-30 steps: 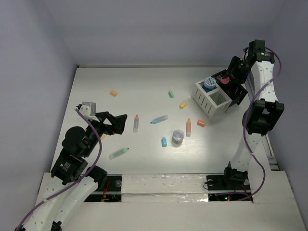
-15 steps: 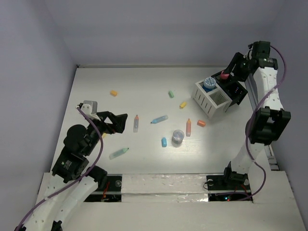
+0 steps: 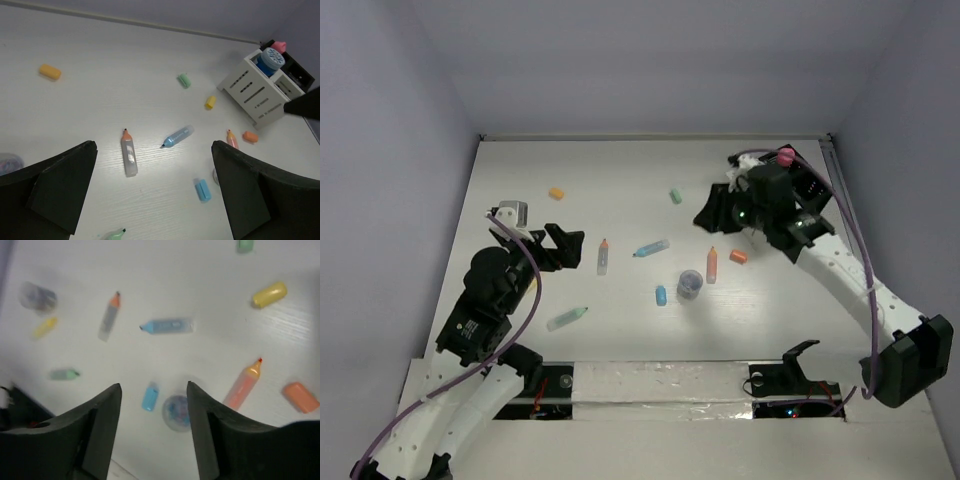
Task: Sort the stationery into containers
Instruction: Place the stationery in the storage box, then pick up the stationery from the center of the board.
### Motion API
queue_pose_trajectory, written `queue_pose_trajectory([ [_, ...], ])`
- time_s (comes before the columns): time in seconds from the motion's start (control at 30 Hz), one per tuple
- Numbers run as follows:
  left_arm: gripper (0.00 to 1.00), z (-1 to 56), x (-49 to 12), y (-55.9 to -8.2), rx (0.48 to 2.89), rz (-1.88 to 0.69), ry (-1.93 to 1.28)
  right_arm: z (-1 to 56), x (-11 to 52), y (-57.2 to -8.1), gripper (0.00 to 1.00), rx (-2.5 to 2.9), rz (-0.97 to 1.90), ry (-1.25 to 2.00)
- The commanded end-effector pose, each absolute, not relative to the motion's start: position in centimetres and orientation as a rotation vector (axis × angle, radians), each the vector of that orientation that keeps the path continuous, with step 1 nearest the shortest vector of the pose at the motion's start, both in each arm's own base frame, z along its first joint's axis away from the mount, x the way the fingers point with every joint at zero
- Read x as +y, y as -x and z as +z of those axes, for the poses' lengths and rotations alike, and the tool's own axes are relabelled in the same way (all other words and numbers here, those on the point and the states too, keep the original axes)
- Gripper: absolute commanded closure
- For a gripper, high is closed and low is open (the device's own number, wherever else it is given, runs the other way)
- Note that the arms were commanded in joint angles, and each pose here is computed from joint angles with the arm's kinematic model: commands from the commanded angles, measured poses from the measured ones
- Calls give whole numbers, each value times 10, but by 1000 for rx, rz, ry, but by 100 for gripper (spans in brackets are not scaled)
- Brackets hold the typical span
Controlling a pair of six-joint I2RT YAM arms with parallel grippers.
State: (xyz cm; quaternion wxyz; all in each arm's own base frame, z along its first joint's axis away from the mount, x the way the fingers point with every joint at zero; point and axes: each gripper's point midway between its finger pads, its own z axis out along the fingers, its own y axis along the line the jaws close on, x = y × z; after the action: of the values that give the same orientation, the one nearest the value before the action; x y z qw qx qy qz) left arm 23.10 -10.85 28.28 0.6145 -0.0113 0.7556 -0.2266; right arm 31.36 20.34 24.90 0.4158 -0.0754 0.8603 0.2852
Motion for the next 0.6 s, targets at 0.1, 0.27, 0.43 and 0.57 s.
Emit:
queue_pose_trajectory([
  [0.1,1,274,-91,-245,1761,-425,153,164,252,-247,13,2322,552,340],
  [0.27,1,265,-88,-251,1797,-384,169,121,236,-231,1,2438,270,354],
  [0.43,1,259,-90,-256,1824,-372,156,108,221,-233,0,2468,150,322],
  [0.57,1,258,-87,-259,1826,-361,163,97,217,-236,0,2486,86,321],
])
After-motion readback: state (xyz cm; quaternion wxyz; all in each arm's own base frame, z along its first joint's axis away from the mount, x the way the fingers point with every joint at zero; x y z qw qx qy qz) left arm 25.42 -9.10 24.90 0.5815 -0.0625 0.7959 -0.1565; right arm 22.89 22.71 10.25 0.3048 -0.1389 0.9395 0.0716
